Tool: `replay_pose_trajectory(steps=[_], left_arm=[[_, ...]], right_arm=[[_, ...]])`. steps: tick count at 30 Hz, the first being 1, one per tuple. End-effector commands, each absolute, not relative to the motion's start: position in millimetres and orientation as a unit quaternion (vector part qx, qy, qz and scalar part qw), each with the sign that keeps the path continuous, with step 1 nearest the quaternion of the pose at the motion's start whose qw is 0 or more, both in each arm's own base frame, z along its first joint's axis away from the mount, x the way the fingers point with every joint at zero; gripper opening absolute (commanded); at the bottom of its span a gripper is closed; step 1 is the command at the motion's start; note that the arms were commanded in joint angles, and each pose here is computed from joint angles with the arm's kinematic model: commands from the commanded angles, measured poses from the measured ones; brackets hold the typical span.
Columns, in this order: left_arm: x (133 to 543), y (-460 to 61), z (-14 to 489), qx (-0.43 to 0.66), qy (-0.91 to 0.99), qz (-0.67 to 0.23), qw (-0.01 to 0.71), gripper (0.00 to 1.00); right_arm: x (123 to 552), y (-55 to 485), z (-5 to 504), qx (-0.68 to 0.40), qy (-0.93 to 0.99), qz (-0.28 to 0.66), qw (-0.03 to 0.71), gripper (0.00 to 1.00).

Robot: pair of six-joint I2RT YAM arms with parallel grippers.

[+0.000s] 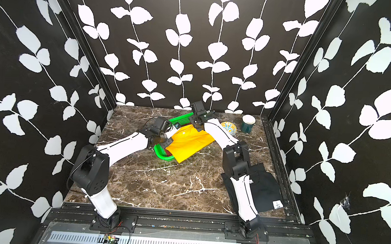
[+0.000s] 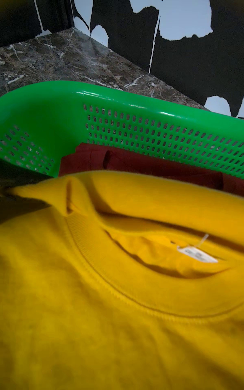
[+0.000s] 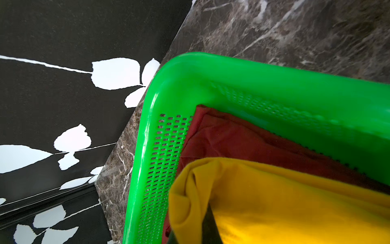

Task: Put the folded t-shirts into the basket
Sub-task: Place the T-shirt in the bin.

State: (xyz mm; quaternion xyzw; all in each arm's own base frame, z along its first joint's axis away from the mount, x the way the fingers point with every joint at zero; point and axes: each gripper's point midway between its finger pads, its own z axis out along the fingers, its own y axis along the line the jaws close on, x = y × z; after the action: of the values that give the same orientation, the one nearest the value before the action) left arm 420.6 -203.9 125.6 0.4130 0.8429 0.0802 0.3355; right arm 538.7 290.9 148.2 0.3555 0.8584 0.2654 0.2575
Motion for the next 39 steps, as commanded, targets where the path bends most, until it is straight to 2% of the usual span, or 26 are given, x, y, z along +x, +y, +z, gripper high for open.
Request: replay_pose_trajectory(steps=[1,8,15,24,27,29,31,34,35,37,39], left_arm=[[437,-194,126,0.412,0.836,0.120,0.342,0.00],[450,-188,123,0.436,0.825,0.155,0.325,0.00],[460,-186,125,0.430,0.824,0.148,0.338,0.00],[483,-176,125,0.417,0.828,0.146,0.346,0.00],[481,-180,116,0.424,0.832,0.133,0.332,0.00],[483,-179,112,0.421,0.833,0.138,0.331,0.09],[485,-181,114,0.418,0.835,0.133,0.332,0.22],[484,-183,128,0.396,0.847,0.119,0.333,0.27],[484,-181,134,0.388,0.849,0.119,0.338,0.28],[483,-179,151,0.371,0.849,0.128,0.355,0.36],[477,-179,173,0.357,0.848,0.124,0.372,0.38]], right_arm=[[545,286,151,0.369,0.845,0.275,0.272,0.00],[545,275,144,0.404,0.827,0.277,0.276,0.00],[550,280,142,0.416,0.817,0.297,0.267,0.02],[557,277,146,0.411,0.805,0.307,0.298,0.00],[559,277,147,0.410,0.800,0.315,0.303,0.11],[562,279,149,0.407,0.797,0.325,0.305,0.20],[565,283,156,0.395,0.796,0.336,0.310,0.26],[565,282,169,0.380,0.793,0.347,0.326,0.38],[565,282,174,0.373,0.794,0.349,0.332,0.40],[565,281,188,0.348,0.798,0.352,0.343,0.44],[561,284,206,0.291,0.812,0.357,0.357,0.45]])
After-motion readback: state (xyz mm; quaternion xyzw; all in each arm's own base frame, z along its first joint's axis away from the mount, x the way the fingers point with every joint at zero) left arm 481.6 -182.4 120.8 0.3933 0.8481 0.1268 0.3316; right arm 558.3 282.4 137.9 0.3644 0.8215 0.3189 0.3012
